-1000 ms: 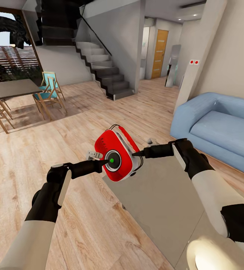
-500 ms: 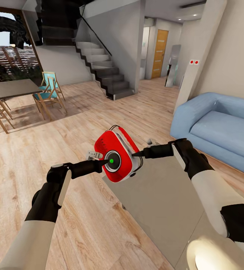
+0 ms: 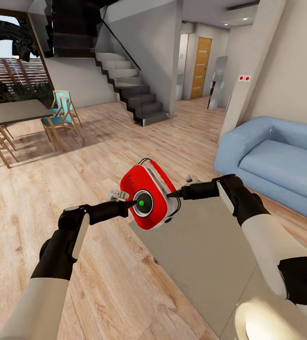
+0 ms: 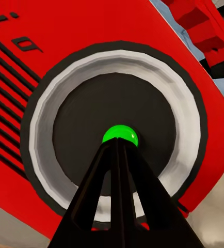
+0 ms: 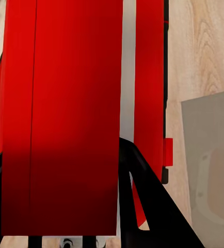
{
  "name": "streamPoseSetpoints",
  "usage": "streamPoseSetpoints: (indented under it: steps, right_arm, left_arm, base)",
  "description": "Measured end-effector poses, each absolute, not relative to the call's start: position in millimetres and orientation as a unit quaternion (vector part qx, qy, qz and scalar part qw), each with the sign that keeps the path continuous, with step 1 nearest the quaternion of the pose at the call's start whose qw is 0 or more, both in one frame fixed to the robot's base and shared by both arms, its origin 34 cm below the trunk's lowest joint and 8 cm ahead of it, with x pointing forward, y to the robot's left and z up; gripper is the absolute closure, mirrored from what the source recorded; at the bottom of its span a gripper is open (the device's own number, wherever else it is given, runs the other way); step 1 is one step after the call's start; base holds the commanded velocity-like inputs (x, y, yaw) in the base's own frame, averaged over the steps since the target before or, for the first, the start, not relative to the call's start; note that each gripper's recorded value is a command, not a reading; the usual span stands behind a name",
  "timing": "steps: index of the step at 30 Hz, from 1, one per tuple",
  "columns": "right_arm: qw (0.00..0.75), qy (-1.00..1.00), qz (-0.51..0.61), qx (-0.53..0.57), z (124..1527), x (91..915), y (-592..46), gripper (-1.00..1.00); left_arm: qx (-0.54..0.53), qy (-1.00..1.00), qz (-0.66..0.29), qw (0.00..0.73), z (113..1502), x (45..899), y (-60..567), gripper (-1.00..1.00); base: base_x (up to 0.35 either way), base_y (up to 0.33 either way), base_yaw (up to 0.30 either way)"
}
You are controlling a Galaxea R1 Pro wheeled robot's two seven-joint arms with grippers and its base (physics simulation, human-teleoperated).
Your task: Turn on the radio receiver that's on the table in the living room.
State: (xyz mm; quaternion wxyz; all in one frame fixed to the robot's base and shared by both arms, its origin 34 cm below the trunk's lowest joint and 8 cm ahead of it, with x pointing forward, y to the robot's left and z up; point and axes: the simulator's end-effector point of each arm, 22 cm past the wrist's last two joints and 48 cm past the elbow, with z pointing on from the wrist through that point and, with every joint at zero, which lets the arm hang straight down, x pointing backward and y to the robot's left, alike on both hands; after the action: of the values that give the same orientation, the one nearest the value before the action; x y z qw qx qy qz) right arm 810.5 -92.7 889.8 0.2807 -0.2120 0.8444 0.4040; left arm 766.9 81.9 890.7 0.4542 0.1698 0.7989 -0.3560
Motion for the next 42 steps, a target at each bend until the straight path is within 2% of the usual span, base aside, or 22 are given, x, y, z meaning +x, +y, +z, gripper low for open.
streamPoseSetpoints:
  steps: [16,42]
  right_arm:
    - [0.281,0.848,0.396,-0.212,887,812,-96,1.00]
    - [0.303,0.888,0.296,-0.180,862,839,-130,1.00]
  left_arm:
    - [0.169,0.809,-0.339,0.450,881,769,101,1.00]
    - [0.155,0.833,-0.320,0.424,849,770,126,1.00]
  base:
    - [0.000,0.000,0.000]
    - [0.000,0.000,0.000]
